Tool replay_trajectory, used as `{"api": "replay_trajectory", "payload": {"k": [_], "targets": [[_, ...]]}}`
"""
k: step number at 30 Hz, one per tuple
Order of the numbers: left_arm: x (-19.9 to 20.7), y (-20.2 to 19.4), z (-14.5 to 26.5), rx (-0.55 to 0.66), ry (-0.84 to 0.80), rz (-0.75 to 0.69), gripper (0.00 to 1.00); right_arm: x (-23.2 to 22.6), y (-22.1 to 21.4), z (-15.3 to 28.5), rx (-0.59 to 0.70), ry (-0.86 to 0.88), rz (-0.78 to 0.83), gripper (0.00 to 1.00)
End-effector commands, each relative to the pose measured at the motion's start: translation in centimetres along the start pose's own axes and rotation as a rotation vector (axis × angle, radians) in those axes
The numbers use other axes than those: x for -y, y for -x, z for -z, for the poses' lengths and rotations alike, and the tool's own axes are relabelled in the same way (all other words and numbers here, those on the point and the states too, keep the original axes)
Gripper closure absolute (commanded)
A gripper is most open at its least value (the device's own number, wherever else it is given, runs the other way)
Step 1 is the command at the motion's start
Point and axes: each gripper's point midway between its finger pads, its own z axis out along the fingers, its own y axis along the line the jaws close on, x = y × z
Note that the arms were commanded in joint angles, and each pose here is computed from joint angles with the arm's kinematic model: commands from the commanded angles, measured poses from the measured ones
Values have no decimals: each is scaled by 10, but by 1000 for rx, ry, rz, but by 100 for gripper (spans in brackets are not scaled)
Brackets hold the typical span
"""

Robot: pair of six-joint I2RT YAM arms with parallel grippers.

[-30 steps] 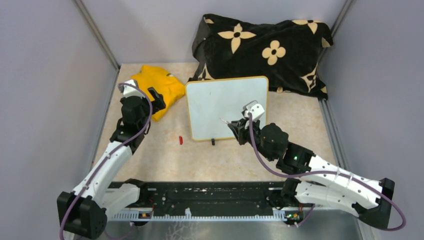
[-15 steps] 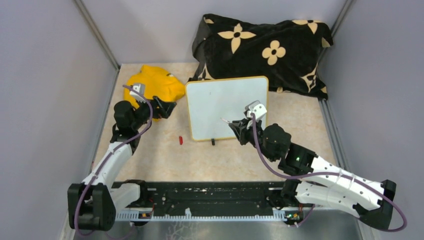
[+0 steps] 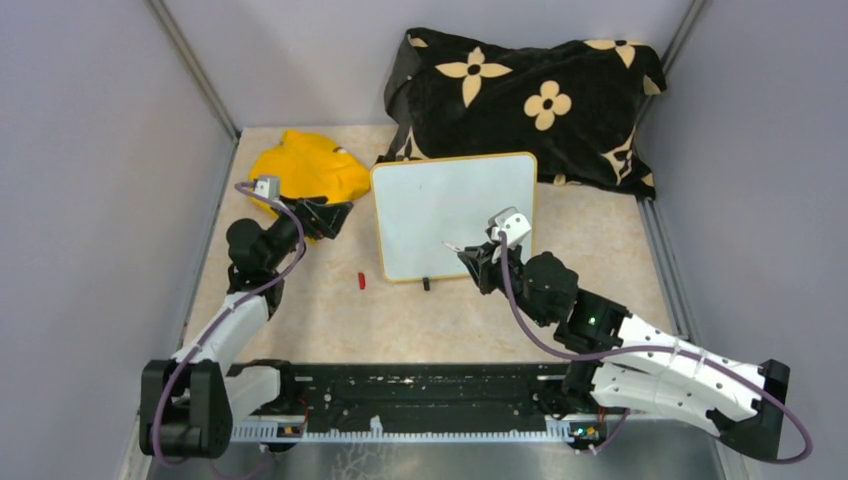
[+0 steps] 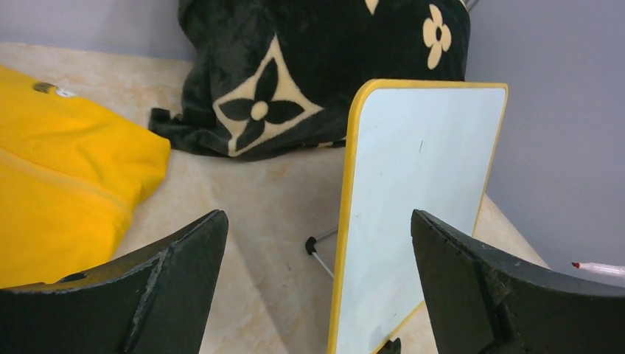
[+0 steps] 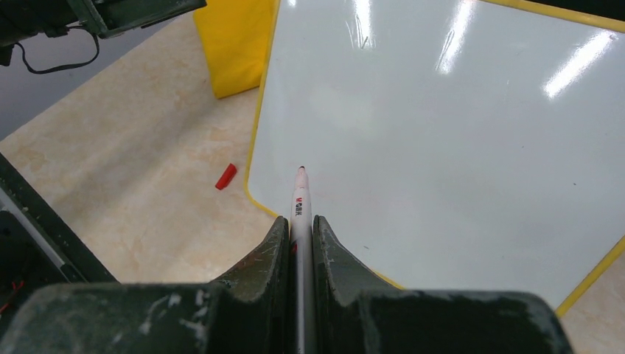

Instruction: Write a sentence on the whiteboard

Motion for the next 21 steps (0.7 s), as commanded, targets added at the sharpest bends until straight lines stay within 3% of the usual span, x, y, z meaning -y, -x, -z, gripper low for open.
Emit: {"api": "replay_trajectory", "payload": {"k": [1, 5, 7, 10, 13, 17, 21], "targets": [[11, -4, -15, -29, -114, 53, 1, -11, 15, -8, 51, 27, -28, 100], [-11, -19, -30, -139, 0, 204, 1, -9, 13, -11, 51, 16, -24, 100], [-6, -23, -30, -189, -37, 166, 1, -8, 11, -11, 51, 8, -23, 100], [-3, -20, -27, -167, -60, 111, 1, -6, 12, -10, 57, 1, -22, 100], [11, -29, -20, -179, -177, 40, 1, -5, 12, -10, 58, -4, -17, 100], [26, -47, -24, -255, -342, 83, 2, -5, 17, -13, 79, -6, -18, 100], [40, -59, -26, -318, -552, 121, 12, -8, 19, -17, 81, -3, -10, 100]]}}
